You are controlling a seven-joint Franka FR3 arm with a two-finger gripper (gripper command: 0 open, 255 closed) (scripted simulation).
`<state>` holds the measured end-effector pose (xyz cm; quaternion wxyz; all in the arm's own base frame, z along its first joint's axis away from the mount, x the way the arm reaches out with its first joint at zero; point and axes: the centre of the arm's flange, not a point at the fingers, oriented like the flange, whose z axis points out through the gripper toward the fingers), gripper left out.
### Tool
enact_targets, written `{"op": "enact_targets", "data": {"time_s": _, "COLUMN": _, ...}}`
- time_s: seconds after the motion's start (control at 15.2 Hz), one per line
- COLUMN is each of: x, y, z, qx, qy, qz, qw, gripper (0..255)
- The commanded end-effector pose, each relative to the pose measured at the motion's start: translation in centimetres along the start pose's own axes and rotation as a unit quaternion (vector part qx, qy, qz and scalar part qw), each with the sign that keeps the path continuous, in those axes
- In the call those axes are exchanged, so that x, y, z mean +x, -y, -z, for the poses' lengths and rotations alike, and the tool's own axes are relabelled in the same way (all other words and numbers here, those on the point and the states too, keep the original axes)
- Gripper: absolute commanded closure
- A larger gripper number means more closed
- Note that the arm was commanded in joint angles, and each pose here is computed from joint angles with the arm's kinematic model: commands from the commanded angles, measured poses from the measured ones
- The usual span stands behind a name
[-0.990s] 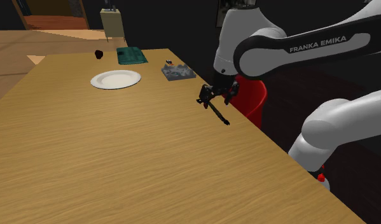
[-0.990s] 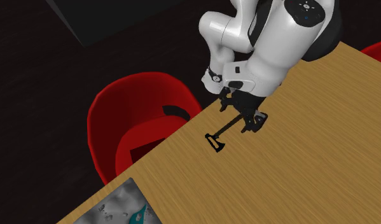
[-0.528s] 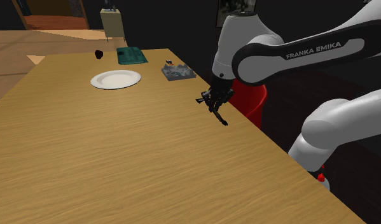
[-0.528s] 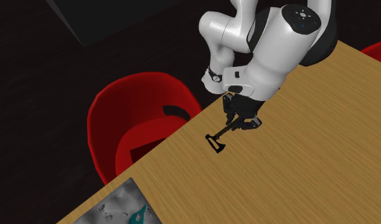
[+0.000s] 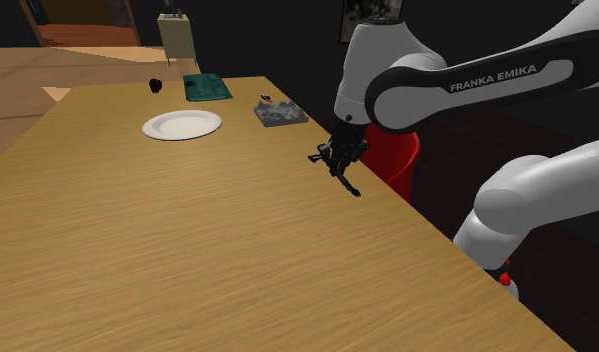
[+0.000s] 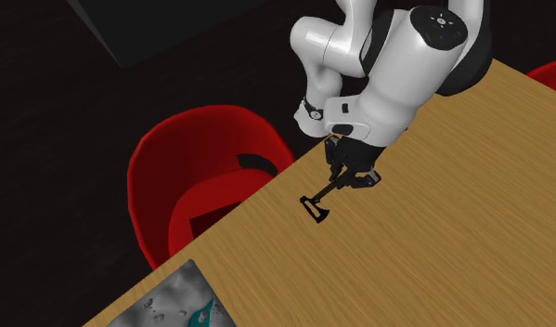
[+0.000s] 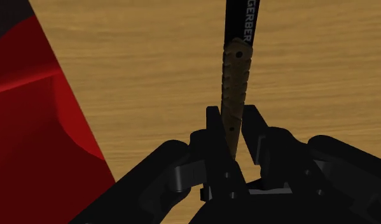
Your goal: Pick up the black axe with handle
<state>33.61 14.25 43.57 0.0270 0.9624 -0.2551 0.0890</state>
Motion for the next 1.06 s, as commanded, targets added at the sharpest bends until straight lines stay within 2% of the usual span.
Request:
{"op": "enact_targets", "data": {"time_s": 0.0, "x": 0.0, "y": -0.1, "z": 0.4, "qx": -0.003, "qy": 0.003, "qz": 0.000, "qw": 1.0000, "gripper": 255}}
{"op": "enact_targets", "data": {"time_s": 0.86, "x": 1.3, "y": -0.1, "z": 7.2, "qx": -0.003, "qy": 0.003, "qz": 0.000, "qw": 1.0000, "gripper": 255}}
{"op": "enact_targets", "data": {"time_s": 0.99, "x": 1.3, "y": -0.1, "z": 7.2, "qx": -0.003, "qy": 0.003, "qz": 0.000, "qw": 1.0000, "gripper": 255}}
